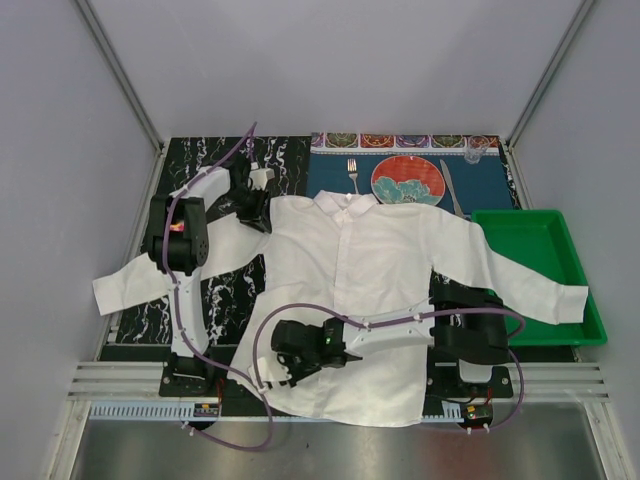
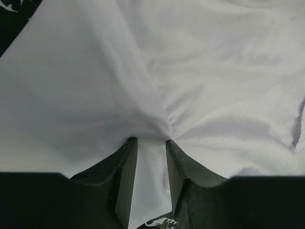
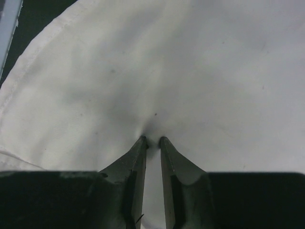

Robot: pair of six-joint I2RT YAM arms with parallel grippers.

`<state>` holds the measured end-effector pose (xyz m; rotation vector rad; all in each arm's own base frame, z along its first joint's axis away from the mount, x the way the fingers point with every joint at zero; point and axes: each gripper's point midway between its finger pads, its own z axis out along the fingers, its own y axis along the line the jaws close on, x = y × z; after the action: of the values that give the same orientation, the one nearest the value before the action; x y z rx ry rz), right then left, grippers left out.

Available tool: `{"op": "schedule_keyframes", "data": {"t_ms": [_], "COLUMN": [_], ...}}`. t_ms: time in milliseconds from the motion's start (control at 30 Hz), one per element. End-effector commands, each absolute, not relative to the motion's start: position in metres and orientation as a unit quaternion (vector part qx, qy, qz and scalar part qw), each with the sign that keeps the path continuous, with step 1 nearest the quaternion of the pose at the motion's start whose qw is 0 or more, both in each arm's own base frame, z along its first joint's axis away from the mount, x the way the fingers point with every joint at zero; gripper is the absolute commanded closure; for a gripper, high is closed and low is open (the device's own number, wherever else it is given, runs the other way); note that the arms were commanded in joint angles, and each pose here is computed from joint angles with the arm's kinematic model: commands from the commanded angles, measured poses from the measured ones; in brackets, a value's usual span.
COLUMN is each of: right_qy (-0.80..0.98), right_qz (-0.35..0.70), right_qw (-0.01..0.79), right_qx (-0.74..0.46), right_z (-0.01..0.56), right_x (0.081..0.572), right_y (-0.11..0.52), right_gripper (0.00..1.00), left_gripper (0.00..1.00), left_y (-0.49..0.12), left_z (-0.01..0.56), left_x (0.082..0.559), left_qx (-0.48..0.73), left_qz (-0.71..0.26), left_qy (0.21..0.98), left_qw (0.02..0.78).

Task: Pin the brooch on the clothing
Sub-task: Flatten out the clothes at the center of the board.

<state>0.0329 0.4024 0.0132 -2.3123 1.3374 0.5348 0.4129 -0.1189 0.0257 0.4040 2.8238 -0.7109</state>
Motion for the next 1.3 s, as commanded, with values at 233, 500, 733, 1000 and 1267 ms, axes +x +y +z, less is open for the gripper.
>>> {"op": "schedule_keyframes", "data": {"t_ms": [233, 500, 733, 1000, 1267], "right_qy": [0.44, 0.412, 0.441, 0.486, 0.493], "right_qz": [0.175, 0.175, 0.172, 0.259, 0.25], "right_qw": [0.04, 0.048, 0.131, 0.12, 0.169], "right_qx": [-0.88, -0.893, -0.871, -0.826, -0.816], "right_z": [-0.04, -0.021, 0.026, 0.063, 0.036], "right_x": [-0.021, -0.027, -0.008, -0.037, -0.025], "right_y": [0.316, 0.312, 0.323, 0.369, 0.4], "right_gripper": [0.75, 0.75, 0.42, 0.21, 0.23], "left_gripper": [0.62, 0.33, 0.25, 0.25, 0.25], "left_y": [-0.11, -0.119, -0.11, -0.106, -0.108], "left_z": [0.038, 0.096, 0.108, 0.108, 0.108], "left_x": [0.433, 0.409, 0.369, 0.37, 0.375], "left_qx": [0.143, 0.188, 0.23, 0.214, 0.212], "left_qz": [-0.22, -0.276, -0.273, -0.289, -0.297], "left_qy": [0.957, 0.925, 0.916, 0.914, 0.911], "left_qw": [0.123, 0.183, 0.186, 0.191, 0.191]}}
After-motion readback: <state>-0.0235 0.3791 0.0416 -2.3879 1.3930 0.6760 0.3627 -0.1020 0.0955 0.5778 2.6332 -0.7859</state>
